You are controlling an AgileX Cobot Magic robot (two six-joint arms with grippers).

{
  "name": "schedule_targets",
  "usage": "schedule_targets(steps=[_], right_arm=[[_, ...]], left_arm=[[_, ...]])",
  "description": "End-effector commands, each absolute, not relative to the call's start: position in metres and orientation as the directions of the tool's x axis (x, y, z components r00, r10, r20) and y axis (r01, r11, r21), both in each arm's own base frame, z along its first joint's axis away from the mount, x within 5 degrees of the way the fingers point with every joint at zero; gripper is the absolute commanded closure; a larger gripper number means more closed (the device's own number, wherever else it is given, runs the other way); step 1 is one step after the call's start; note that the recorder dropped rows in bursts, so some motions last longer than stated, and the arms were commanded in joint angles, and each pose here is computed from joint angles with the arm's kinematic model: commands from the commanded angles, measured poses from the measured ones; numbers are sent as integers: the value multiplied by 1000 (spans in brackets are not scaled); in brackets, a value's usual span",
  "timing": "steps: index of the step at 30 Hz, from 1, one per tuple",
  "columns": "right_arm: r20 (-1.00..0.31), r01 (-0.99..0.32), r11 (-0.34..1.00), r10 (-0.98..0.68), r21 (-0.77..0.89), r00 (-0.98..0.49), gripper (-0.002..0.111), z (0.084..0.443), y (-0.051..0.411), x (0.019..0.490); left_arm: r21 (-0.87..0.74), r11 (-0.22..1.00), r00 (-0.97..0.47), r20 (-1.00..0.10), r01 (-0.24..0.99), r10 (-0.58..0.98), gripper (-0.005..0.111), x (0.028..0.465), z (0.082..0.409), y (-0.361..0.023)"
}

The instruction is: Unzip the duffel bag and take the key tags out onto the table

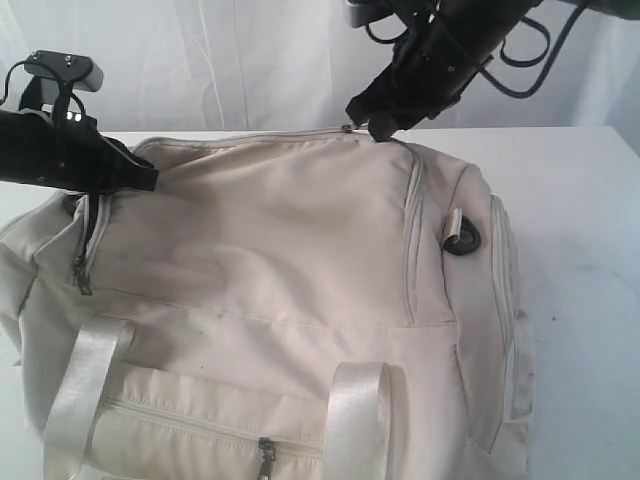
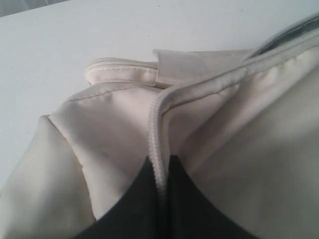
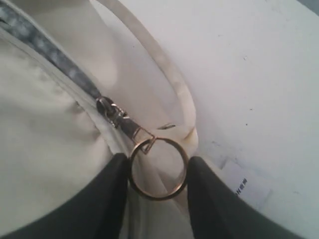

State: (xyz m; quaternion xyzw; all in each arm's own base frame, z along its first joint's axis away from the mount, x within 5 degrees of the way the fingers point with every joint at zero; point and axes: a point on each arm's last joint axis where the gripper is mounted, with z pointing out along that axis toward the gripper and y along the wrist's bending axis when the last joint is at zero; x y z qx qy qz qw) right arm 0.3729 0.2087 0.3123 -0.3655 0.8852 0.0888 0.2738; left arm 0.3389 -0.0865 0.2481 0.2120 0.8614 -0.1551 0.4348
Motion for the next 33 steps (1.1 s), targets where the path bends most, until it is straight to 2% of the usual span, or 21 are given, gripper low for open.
schedule_targets(steps=[1, 8, 17, 21, 27, 30, 33], right_arm=[[-534, -663, 746, -588, -67, -607, 108, 329, 184, 365], [-497, -626, 779, -556, -34, -666, 108, 345, 161, 332], [-405, -616, 788, -564, -4, -720, 108, 339, 145, 299], [-392, -615, 789, -566, -2, -725, 108, 337, 142, 292], [-445, -609, 793, -551, -16, -706, 108, 338, 142, 294], [-484, -605, 796, -539, -24, -690, 108, 340, 144, 297], [-489, -604, 797, -536, -22, -689, 108, 341, 144, 297]], left_arm=[[-86, 869, -538, -814, 488, 222, 107, 337, 248, -82], [-81, 870, -536, -814, 487, 224, 107, 337, 248, -82], [-68, 872, -530, -816, 485, 231, 107, 338, 248, -81], [-65, 871, -528, -816, 487, 235, 107, 338, 248, -81], [-23, 829, -477, -827, 558, 298, 106, 338, 256, -85], [-12, 727, -424, -819, 686, 387, 95, 332, 265, -94], [13, 626, -349, -820, 780, 453, 71, 326, 284, -101]])
